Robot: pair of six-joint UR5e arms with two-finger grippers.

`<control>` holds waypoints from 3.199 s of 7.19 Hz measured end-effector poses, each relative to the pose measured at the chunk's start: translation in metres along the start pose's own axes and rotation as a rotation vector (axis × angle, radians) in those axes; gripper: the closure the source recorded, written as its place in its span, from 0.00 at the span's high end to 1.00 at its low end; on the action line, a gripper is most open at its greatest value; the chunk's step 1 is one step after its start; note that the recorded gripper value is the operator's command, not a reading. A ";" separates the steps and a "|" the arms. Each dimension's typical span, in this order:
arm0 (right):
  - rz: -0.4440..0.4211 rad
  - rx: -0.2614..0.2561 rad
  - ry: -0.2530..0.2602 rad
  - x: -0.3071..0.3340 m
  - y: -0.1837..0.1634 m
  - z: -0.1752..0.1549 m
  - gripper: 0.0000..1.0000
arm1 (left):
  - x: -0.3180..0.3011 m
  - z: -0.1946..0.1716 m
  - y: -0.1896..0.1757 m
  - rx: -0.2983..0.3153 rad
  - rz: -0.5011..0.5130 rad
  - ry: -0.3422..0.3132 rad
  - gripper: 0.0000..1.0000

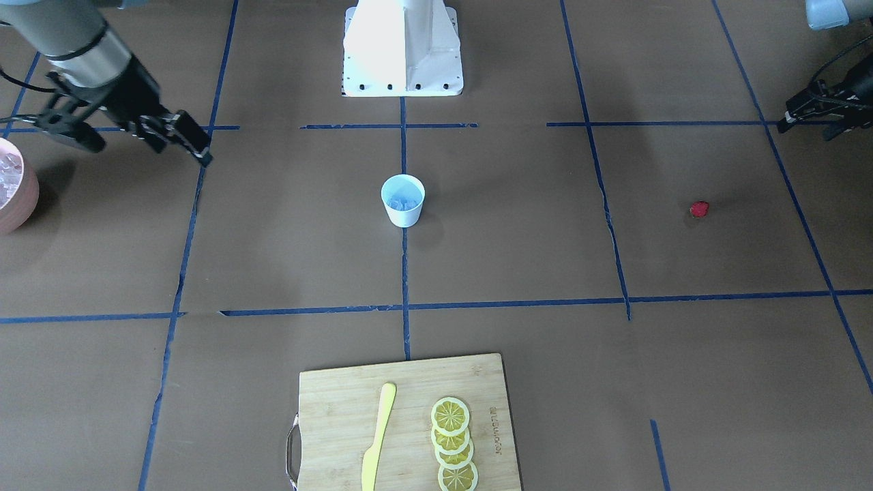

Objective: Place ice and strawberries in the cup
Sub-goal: 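Withdraw the right gripper to the bowl while the left gripper reaches toward the strawberry, then grasp the red strawberry with the left gripper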

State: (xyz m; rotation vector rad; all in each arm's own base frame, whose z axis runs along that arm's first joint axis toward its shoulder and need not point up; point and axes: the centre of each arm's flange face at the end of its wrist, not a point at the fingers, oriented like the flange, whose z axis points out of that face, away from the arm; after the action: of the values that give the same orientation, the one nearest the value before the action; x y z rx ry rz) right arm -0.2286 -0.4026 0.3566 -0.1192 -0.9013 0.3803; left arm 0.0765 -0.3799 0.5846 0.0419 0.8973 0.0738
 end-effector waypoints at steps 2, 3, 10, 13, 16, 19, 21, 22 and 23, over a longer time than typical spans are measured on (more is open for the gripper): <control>-0.130 -0.009 0.042 0.099 -0.028 -0.028 1.00 | 0.051 0.036 -0.015 0.016 -0.057 -0.010 1.00; -0.174 -0.010 0.056 0.131 -0.034 -0.036 1.00 | 0.073 0.053 -0.020 0.026 -0.072 -0.027 1.00; -0.217 0.003 0.069 0.168 -0.038 -0.049 1.00 | 0.123 0.141 -0.061 0.073 -0.070 -0.105 1.00; -0.216 0.004 0.069 0.168 -0.038 -0.049 1.00 | 0.113 0.147 -0.059 0.067 -0.080 -0.108 0.88; -0.216 0.005 0.068 0.167 -0.038 -0.050 1.00 | 0.106 0.151 -0.057 0.057 -0.088 -0.118 0.54; -0.218 0.006 0.065 0.164 -0.039 -0.050 1.00 | 0.104 0.153 -0.057 0.052 -0.091 -0.120 0.00; -0.217 0.007 0.063 0.163 -0.039 -0.050 1.00 | 0.112 0.149 -0.058 0.054 -0.083 -0.104 0.00; -0.217 0.007 0.062 0.162 -0.039 -0.051 1.00 | 0.127 0.139 -0.058 0.047 -0.073 -0.066 0.00; -0.217 0.008 0.061 0.162 -0.039 -0.051 1.00 | 0.152 0.122 -0.056 0.035 -0.065 -0.006 0.00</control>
State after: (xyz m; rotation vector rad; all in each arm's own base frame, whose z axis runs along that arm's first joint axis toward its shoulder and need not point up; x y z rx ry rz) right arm -0.0873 -0.3759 0.4554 -0.0246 -0.8424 0.1771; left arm 0.2688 -0.4245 0.5387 0.0451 0.8933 -0.0030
